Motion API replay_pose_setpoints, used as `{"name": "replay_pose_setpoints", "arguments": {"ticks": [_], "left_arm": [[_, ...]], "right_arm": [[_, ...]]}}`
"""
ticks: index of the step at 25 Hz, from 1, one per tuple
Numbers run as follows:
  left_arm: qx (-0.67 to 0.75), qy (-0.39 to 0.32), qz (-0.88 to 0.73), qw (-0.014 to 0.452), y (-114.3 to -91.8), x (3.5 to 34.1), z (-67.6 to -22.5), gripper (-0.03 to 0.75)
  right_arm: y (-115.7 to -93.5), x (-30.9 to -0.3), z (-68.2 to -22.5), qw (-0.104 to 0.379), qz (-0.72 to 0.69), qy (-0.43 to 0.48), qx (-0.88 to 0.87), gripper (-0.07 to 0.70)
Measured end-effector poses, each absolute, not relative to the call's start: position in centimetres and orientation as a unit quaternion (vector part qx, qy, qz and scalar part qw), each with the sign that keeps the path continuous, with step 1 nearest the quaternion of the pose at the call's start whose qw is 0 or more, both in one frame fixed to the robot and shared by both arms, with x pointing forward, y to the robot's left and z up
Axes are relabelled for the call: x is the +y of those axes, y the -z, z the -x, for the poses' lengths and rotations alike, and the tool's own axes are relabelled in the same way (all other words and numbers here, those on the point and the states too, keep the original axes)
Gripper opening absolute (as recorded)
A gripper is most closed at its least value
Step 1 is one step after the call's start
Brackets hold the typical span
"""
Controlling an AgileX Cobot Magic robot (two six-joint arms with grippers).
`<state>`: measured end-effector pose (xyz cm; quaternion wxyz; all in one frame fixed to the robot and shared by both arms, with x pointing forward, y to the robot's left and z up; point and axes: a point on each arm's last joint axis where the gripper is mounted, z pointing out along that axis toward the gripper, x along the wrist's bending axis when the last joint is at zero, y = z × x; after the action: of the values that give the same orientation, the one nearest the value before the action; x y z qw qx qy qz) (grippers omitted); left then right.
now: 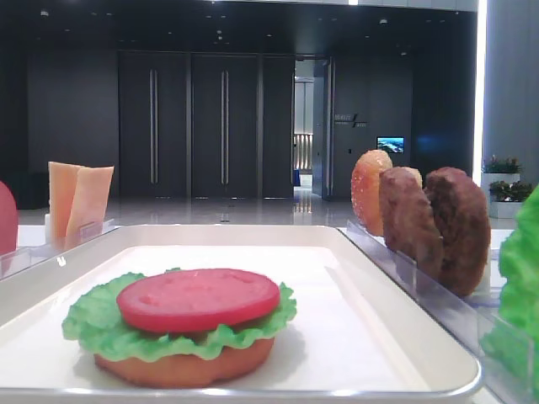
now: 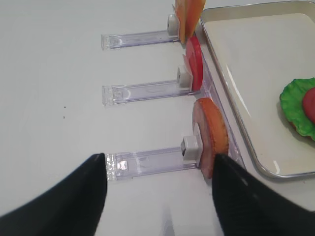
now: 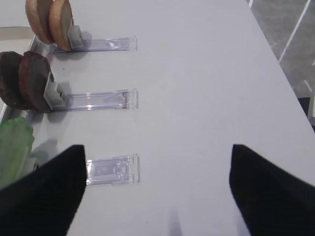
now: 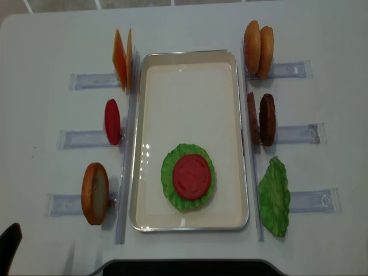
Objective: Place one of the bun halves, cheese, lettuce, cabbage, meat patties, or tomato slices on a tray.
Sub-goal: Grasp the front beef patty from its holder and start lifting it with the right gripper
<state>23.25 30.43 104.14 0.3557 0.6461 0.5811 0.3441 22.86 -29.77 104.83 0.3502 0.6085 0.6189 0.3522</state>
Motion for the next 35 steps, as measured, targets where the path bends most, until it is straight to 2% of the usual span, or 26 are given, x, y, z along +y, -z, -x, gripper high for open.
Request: {"name": "replay_pose_setpoints", "arguments": {"ticks": [35], "left_arm": [[0.581, -0.344, -0.646, 0.356, -104.14, 30.43, -23.25, 0.513]], "right_arm": [[-104.83, -29.77, -22.86, 0.350, -0.608, -0.352, 0.619, 0.560]]}}
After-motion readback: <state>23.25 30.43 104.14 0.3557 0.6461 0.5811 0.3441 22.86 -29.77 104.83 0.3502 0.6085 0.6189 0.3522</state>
